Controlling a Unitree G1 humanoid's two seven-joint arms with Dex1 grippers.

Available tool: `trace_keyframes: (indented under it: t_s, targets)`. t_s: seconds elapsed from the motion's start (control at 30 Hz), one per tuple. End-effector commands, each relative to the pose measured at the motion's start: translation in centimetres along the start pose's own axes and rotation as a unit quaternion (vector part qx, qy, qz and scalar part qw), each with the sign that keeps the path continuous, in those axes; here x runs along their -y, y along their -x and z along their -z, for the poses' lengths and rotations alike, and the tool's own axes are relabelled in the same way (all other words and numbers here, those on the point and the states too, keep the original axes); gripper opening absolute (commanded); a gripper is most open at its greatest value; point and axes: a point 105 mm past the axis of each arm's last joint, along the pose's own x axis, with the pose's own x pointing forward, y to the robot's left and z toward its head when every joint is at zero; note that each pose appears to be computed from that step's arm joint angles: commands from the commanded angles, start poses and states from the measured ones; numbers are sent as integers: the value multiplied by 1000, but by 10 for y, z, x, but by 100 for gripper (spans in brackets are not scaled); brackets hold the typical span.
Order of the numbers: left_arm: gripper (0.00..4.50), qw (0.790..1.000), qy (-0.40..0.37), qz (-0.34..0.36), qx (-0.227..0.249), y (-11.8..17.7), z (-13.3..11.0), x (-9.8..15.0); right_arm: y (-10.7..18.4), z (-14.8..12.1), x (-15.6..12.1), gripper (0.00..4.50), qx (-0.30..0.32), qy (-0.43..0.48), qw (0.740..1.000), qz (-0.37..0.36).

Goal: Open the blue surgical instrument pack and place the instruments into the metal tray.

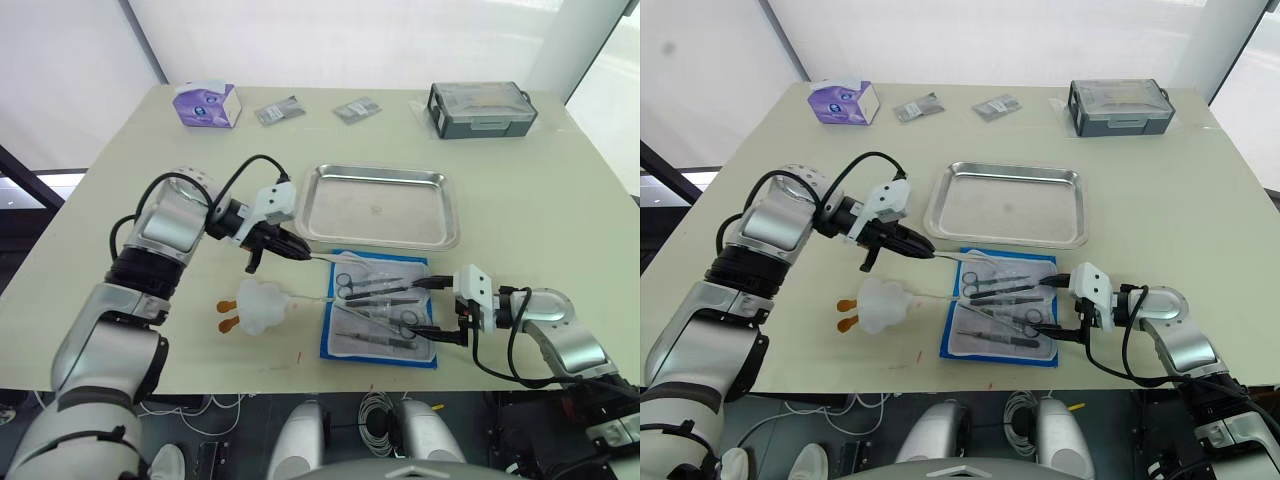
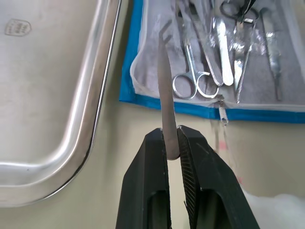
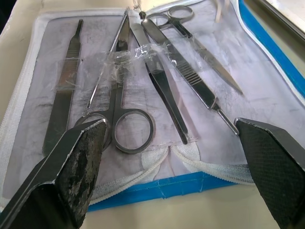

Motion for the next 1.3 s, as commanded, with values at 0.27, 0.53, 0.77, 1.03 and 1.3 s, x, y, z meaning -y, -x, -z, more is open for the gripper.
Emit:
trace_keyframes:
  t_s: [0.27, 0.53, 0.77, 1.03, 1.3]
  targets:
    - [2, 994, -10, -18, 111, 29, -36, 1, -4, 54, -26, 450, -93, -70, 993, -29]
    - [2, 947, 35, -236, 213, 19, -59, -54, -3, 54, -27, 450, -94, -71, 993, -27]
    - [2, 919, 94, -320, 210, 2, -57, -67, -1, 54, -27, 450, -95, -71, 993, -25]
    - [2, 844, 180, -439, 251, -23, -61, -72, -2, 54, -28, 450, -95, -72, 993, -26]
    - [2, 811, 249, -498, 179, -48, -37, -70, -3, 54, -27, 450, -95, -72, 993, -27]
